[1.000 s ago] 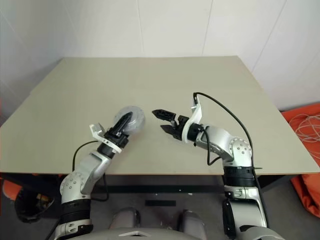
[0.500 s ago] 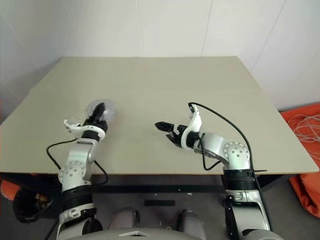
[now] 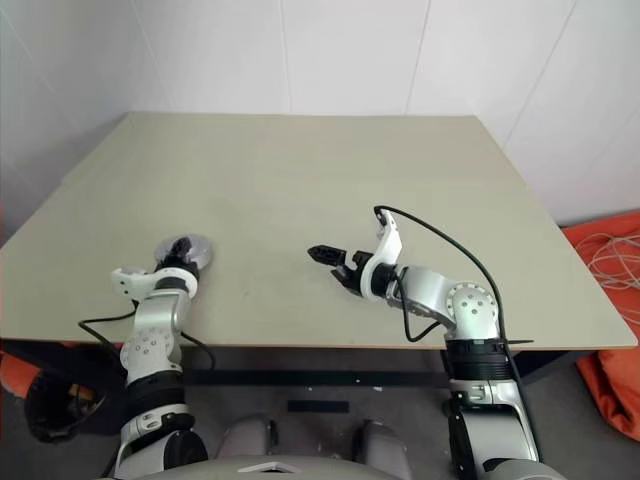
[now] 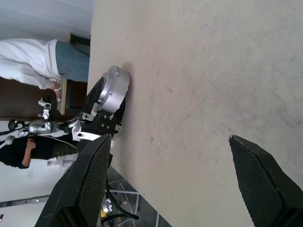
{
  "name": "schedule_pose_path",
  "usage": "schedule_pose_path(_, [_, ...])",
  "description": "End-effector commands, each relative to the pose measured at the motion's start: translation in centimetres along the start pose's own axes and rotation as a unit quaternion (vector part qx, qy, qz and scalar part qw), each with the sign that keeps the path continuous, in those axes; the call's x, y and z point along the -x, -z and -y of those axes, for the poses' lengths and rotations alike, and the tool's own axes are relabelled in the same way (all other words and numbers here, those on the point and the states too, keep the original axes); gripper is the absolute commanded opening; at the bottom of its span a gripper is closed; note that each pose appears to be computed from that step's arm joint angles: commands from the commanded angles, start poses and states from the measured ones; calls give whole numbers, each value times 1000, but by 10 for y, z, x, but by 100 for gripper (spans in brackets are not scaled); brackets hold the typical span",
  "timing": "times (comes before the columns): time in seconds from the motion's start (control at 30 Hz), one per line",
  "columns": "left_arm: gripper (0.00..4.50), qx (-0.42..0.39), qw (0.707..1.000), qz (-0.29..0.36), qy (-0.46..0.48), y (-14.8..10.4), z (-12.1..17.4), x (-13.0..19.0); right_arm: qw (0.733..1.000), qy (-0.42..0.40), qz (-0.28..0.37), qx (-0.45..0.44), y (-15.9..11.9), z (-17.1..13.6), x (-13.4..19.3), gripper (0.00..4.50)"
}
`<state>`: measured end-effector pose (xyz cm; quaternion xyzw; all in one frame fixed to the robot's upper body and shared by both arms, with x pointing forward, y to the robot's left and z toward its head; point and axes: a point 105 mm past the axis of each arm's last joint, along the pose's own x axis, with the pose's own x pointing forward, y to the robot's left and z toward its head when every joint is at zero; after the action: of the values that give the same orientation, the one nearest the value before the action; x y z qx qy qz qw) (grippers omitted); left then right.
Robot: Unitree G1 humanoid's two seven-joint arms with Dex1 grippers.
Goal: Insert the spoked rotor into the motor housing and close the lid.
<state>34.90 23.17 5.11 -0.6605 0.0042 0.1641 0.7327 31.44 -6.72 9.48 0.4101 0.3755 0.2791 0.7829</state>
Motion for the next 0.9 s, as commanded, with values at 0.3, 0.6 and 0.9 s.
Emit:
schedule_pose_path(0.3, [399,-15,999,7,-39,3,6,4,999,-26,15,18,-7,-16,4,450])
schedule_pose_path(0.6, [446,-18,993,-12,-112,7,-12,46,1000,-24,11,16,-6,-15,4,450])
schedule_pose_path(0.9, [446,-32,985,-73,-150,11,-8,91,1000,-24,-1,19,-4,-14,3,450])
